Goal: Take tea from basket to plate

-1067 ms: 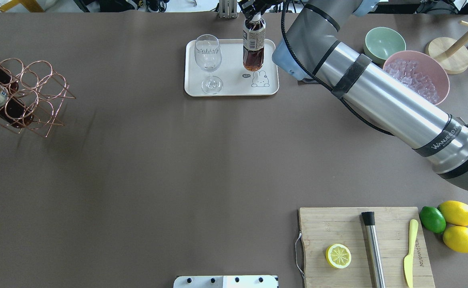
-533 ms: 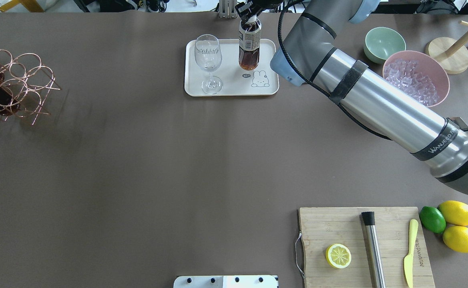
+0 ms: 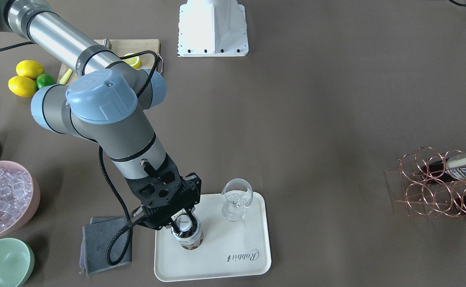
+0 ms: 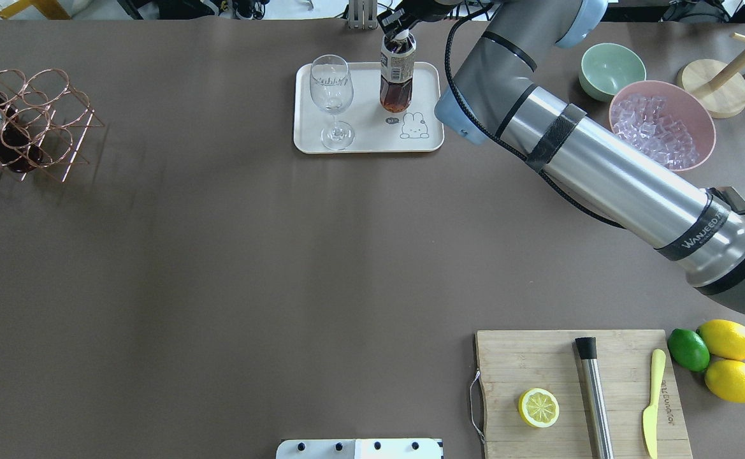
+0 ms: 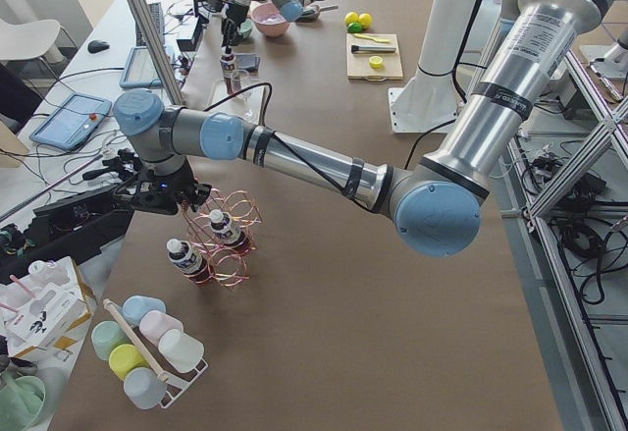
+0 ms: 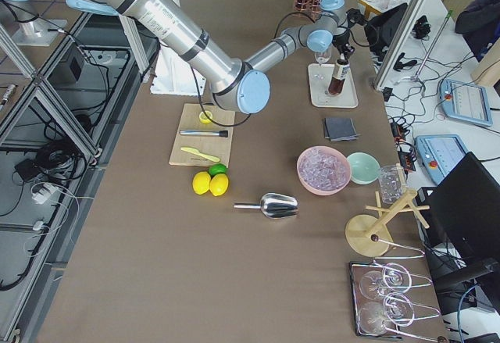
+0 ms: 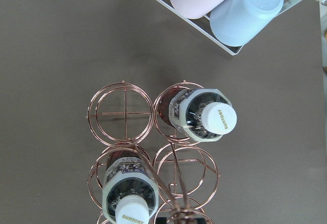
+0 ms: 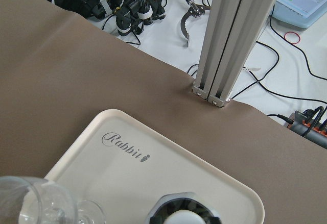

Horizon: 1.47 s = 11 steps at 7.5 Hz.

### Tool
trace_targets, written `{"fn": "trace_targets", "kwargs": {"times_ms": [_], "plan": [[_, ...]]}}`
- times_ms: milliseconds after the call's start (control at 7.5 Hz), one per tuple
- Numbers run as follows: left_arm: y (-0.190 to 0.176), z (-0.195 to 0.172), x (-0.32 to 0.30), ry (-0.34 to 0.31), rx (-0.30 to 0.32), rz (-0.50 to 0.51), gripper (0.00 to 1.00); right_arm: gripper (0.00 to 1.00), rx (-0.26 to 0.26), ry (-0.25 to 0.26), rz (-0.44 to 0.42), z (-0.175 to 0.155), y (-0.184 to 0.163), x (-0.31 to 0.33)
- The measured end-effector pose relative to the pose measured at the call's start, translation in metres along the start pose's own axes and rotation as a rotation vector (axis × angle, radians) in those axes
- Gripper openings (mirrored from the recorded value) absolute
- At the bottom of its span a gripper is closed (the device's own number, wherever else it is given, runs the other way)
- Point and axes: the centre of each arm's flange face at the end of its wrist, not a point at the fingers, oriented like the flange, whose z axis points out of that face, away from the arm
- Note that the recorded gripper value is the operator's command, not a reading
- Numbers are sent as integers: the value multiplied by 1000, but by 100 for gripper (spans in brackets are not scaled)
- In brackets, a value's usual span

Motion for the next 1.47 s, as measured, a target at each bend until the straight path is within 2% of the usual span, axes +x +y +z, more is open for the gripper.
{"fn": "trace_targets", "kwargs": {"times_ms": [400,1467], "plan": [[-5,8,16,-3,4,-20,0,0,3,-1,2,1,2,1],[1,17,22,-6,29,1,0,0,4,-2,0,6,12,3]]}}
